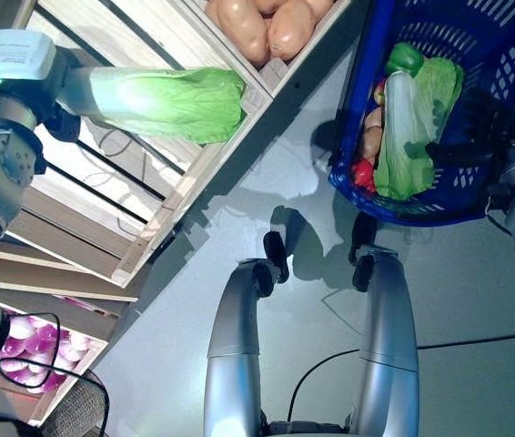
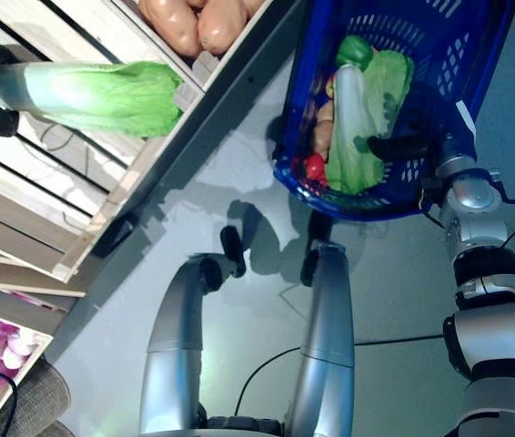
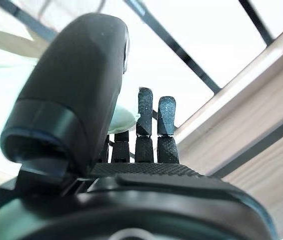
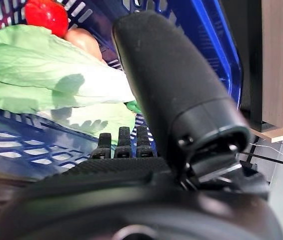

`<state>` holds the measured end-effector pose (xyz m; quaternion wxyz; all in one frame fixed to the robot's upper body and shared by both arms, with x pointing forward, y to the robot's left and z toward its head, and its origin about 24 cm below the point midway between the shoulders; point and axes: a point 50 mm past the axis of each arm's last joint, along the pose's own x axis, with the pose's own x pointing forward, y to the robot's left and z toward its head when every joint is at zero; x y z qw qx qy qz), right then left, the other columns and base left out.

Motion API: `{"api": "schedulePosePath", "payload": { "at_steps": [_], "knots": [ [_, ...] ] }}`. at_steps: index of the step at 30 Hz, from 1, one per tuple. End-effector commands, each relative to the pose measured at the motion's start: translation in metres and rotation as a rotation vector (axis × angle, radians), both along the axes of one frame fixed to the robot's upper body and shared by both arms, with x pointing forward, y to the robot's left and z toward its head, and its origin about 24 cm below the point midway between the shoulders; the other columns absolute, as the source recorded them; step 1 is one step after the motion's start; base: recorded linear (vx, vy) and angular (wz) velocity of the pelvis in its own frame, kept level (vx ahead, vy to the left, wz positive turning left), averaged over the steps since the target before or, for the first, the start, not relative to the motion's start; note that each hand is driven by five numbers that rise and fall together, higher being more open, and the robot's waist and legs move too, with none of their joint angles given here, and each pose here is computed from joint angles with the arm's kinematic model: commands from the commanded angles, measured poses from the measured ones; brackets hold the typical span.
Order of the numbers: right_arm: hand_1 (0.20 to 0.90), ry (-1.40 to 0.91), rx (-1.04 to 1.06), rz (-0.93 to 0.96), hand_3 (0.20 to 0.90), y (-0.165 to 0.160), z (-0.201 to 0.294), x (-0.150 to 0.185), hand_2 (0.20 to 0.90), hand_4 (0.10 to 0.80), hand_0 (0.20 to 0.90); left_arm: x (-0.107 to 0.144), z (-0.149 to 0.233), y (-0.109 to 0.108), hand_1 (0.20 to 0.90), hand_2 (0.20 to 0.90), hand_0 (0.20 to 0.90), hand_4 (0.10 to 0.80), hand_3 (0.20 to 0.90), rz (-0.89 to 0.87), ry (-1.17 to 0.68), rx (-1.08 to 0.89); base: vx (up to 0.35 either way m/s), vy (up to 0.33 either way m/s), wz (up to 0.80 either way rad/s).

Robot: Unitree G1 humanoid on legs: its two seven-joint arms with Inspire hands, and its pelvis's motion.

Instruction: Put vegetables into the basket

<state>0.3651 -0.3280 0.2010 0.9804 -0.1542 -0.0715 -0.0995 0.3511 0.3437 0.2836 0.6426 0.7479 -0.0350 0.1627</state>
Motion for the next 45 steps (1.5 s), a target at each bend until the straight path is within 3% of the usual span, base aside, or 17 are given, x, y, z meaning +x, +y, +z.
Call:
{"api": "schedulePosePath", "payload": {
  "at_steps": [1, 19, 30, 45],
  "knots": [
    [0.9, -0.109, 0.022, -0.067, 0.9, -0.027, 0.023, -0.016, 0.9, 0.8, 0.9, -0.002, 0.01, -0.005, 0.3, 0.3, 0.3, 0.4, 0.3, -0.072, -0.091, -0.053, 0.007, -0.052, -0.03],
    [0.9, 0.019, 0.167, -0.063, 0.9, -0.037, -0.058, -0.043, 0.9, 0.8, 0.9, -0.026, -0.016, 0.026, 0.3, 0.3, 0.3, 0.4, 0.3, -0.084, -0.136, -0.275, 0.042, -0.035, -0.02],
    [0.9, 0.068, 0.187, 0.015, 0.9, -0.01, -0.087, -0.04, 0.9, 0.8, 0.9, -0.03, -0.046, 0.034, 0.3, 0.3, 0.3, 0.4, 0.3, -0.114, -0.232, -0.63, 0.047, -0.03, 0.02],
    [0.9, 0.131, 0.201, 0.017, 0.9, -0.006, -0.106, -0.044, 0.9, 0.8, 0.9, -0.029, -0.066, 0.028, 0.3, 0.3, 0.3, 0.4, 0.3, -0.138, -0.137, -0.604, 0.041, -0.008, 0.0]
  ]
}}
